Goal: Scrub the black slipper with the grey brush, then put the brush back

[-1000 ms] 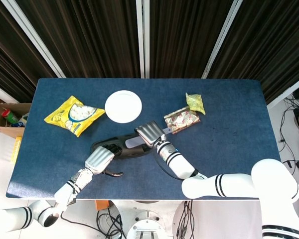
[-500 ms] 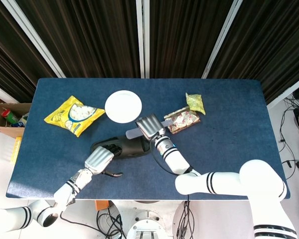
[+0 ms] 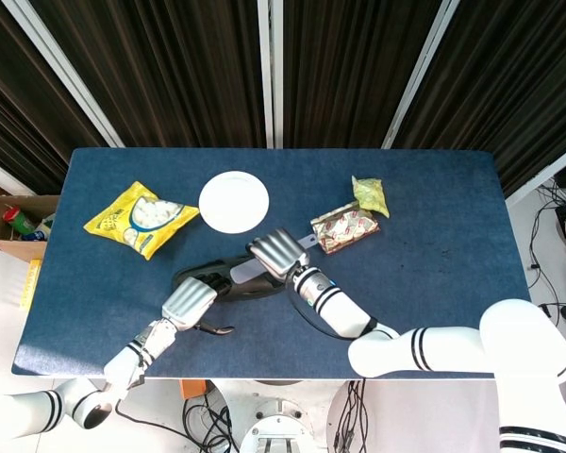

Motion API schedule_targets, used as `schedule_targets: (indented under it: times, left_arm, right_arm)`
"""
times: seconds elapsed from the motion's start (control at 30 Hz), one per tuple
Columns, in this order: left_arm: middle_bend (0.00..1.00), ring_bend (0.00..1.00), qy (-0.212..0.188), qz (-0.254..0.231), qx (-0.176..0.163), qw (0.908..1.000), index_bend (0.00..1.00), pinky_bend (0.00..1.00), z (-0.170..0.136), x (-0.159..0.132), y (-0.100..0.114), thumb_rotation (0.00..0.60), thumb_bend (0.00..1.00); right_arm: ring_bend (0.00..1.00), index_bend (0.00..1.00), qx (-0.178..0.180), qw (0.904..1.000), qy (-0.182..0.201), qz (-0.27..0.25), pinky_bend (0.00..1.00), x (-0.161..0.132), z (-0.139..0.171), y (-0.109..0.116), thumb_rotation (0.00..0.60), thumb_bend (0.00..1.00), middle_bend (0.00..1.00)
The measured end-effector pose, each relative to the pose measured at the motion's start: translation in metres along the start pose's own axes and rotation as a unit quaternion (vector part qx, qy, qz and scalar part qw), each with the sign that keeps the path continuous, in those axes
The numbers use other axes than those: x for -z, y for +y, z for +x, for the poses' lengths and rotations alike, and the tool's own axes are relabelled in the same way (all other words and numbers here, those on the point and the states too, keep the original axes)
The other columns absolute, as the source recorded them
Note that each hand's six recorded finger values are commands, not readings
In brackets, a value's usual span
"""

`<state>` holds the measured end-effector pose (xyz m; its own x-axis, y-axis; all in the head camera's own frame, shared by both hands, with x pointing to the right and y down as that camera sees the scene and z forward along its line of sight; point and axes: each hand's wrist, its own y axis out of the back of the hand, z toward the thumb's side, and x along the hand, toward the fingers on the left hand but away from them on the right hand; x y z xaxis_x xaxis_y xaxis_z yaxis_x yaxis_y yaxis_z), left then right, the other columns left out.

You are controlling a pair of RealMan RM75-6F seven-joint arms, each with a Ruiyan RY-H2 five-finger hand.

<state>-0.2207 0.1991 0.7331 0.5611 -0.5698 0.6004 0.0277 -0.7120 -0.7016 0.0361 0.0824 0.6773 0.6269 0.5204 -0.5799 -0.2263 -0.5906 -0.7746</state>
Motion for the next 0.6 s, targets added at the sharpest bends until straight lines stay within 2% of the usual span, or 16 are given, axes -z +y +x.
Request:
schedule_targets:
  times: [0.17, 0.27, 0.6]
  left_arm:
    - [0.28, 0.23, 0.000, 0.000, 0.001, 1.0000, 0.24, 0.39, 0.000, 0.000, -0.001, 0.244, 0.14]
    - [0.28, 0.23, -0.001, 0.000, -0.001, 1.0000, 0.24, 0.39, 0.000, 0.000, 0.000, 0.244, 0.14]
    - [0.28, 0.23, -0.004, 0.000, 0.003, 1.0000, 0.24, 0.39, 0.000, -0.002, 0.000, 0.243, 0.14]
  right_arm:
    - [0.66, 0.99, -0.023, 0.9996, 0.017, 0.001, 0.71, -0.002, 0.005, -0.010, 0.600, 0.58, 0.72]
    - [0.66, 0.99, -0.023, 0.9996, 0.015, 0.007, 0.71, -0.001, 0.002, -0.012, 0.600, 0.57, 0.72]
    - [0.67, 1.00, 0.021, 0.9996, -0.017, 0.004, 0.72, 0.005, -0.013, -0.007, 0.600, 0.57, 0.73]
